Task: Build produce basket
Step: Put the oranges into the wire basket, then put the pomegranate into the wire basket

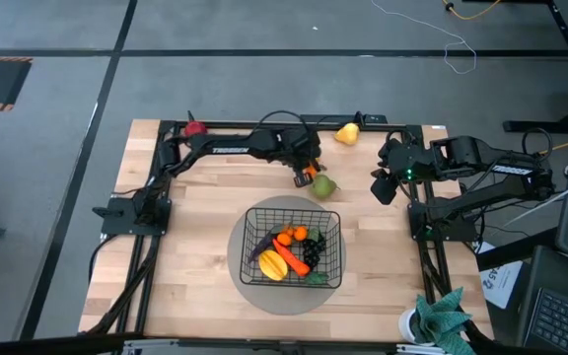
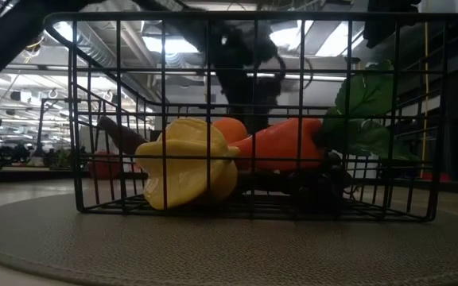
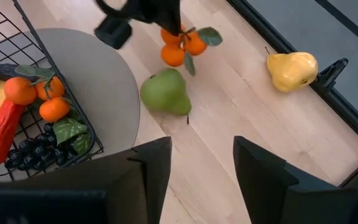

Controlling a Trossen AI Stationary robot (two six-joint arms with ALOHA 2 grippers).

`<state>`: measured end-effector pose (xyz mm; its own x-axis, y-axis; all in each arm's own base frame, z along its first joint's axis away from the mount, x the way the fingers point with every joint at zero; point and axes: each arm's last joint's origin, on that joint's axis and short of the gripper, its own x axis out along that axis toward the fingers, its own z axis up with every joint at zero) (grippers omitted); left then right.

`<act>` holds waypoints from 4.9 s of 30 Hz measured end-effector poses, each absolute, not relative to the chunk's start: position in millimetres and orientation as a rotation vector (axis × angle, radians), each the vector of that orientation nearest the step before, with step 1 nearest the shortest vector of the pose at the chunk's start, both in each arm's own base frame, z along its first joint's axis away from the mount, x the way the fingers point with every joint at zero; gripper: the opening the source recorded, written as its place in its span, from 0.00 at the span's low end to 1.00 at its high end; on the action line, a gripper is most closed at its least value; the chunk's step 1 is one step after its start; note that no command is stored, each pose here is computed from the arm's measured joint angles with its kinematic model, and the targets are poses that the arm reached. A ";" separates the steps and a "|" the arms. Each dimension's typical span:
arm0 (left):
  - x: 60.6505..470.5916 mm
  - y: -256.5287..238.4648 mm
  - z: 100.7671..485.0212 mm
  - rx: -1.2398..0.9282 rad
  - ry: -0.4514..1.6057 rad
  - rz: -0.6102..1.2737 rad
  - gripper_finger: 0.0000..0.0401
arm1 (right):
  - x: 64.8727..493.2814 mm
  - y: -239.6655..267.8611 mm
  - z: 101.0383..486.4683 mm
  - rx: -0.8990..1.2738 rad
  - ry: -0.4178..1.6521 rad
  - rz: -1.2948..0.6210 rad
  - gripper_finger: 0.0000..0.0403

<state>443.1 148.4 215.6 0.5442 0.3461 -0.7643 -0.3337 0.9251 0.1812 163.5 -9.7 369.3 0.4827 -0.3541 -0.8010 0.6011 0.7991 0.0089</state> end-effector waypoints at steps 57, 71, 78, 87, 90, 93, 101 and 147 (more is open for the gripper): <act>298.0 -123.5 412.2 0.269 0.592 -0.152 0.02 | 163.8 -9.8 369.4 0.307 0.889 -0.594 0.40; 298.1 -104.6 404.4 0.147 0.699 -0.016 0.18 | 163.8 -9.8 369.4 0.306 0.889 -0.594 0.40; 298.6 -102.9 404.4 0.145 0.699 -0.011 0.21 | 163.8 -9.8 369.4 0.305 0.889 -0.593 0.40; 298.7 -102.8 404.4 0.146 0.698 -0.007 0.21 | 163.8 -9.8 369.4 0.306 0.889 -0.594 0.40; 298.7 -102.5 404.5 0.151 0.696 0.005 0.21 | 163.8 -9.8 369.4 0.306 0.889 -0.594 0.40; 298.7 -102.4 404.5 0.151 0.696 0.005 0.21 | 163.8 -9.8 369.4 0.306 0.889 -0.594 0.40; 298.8 -100.9 404.9 0.171 0.686 0.059 0.20 | 163.8 -9.8 369.4 0.306 0.889 -0.594 0.40; 169.9 299.0 250.7 -0.363 0.995 1.438 0.20 | 163.7 -10.6 369.6 0.333 0.865 -0.640 0.40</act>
<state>169.9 299.0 250.7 -0.1636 0.6493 -0.7427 -0.9240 0.1629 0.3460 163.7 -10.6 369.6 0.4796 -0.3830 -0.7894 0.6423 0.7663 0.0184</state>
